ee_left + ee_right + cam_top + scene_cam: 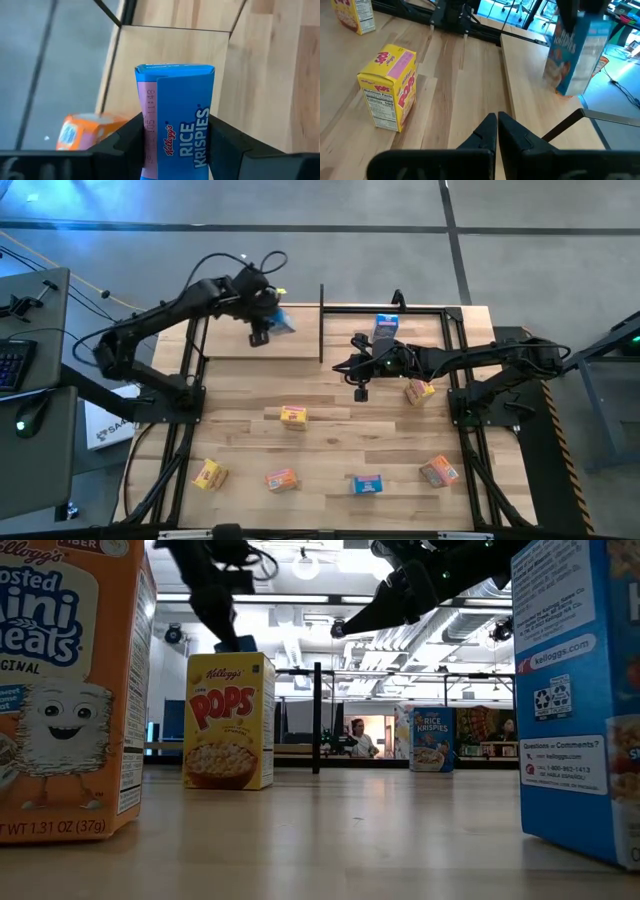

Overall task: Stack cereal on shelf
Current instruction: Put the middle left blue cereal box on the shelf

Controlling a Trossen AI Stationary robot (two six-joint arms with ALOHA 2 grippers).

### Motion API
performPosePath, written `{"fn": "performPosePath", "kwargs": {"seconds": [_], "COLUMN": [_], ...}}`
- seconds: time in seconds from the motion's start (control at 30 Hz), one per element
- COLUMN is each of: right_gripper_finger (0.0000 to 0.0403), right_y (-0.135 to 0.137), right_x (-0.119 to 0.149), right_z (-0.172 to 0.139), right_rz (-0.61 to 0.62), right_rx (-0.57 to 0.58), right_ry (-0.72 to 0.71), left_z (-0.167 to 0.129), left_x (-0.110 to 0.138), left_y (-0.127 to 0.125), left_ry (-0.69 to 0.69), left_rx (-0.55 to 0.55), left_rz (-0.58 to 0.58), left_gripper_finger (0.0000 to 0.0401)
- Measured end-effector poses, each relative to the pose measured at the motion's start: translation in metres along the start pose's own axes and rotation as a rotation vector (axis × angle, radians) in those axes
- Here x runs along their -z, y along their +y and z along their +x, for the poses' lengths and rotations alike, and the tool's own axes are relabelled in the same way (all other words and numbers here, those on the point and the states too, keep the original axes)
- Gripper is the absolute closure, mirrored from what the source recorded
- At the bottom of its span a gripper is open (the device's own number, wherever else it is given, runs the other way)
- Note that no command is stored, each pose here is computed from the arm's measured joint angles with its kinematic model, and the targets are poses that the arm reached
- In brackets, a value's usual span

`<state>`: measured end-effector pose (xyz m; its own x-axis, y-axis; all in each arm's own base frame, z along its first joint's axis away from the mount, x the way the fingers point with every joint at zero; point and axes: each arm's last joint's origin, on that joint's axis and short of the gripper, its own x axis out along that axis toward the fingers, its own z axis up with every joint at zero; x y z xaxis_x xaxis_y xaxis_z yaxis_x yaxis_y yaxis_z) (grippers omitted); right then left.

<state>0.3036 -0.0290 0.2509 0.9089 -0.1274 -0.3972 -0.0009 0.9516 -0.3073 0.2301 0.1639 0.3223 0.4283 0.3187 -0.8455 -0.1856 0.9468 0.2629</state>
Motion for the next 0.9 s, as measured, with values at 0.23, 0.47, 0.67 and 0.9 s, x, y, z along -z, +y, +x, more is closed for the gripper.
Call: {"fn": "performPosePath", "kwargs": {"seconds": [0.23, 0.47, 0.67, 0.9], "right_gripper_finger": [0.0403, 0.0403, 0.0403, 0.0403], "right_y": [0.0, 0.0, 0.0, 0.001], "right_x": [0.0, 0.0, 0.0, 0.0], "right_z": [0.0, 0.0, 0.0, 0.0], "right_rz": [0.01, 0.01, 0.009, 0.008], "right_rx": [0.0, 0.0, -0.001, -0.03], "right_ry": [0.0, -0.001, -0.002, -0.011], "left_z": [0.04, 0.069, 0.082, 0.083], "left_x": [-0.028, -0.042, -0.041, -0.041], "left_y": [0.017, 0.031, 0.038, 0.04], "left_ry": [0.081, 0.148, 0.174, 0.179], "left_rx": [0.027, -0.022, -0.019, -0.043], "left_rz": [0.005, 0.072, 0.064, 0.069], "left_gripper_finger": [0.0239, 0.0215, 0.0192, 0.0174]}}
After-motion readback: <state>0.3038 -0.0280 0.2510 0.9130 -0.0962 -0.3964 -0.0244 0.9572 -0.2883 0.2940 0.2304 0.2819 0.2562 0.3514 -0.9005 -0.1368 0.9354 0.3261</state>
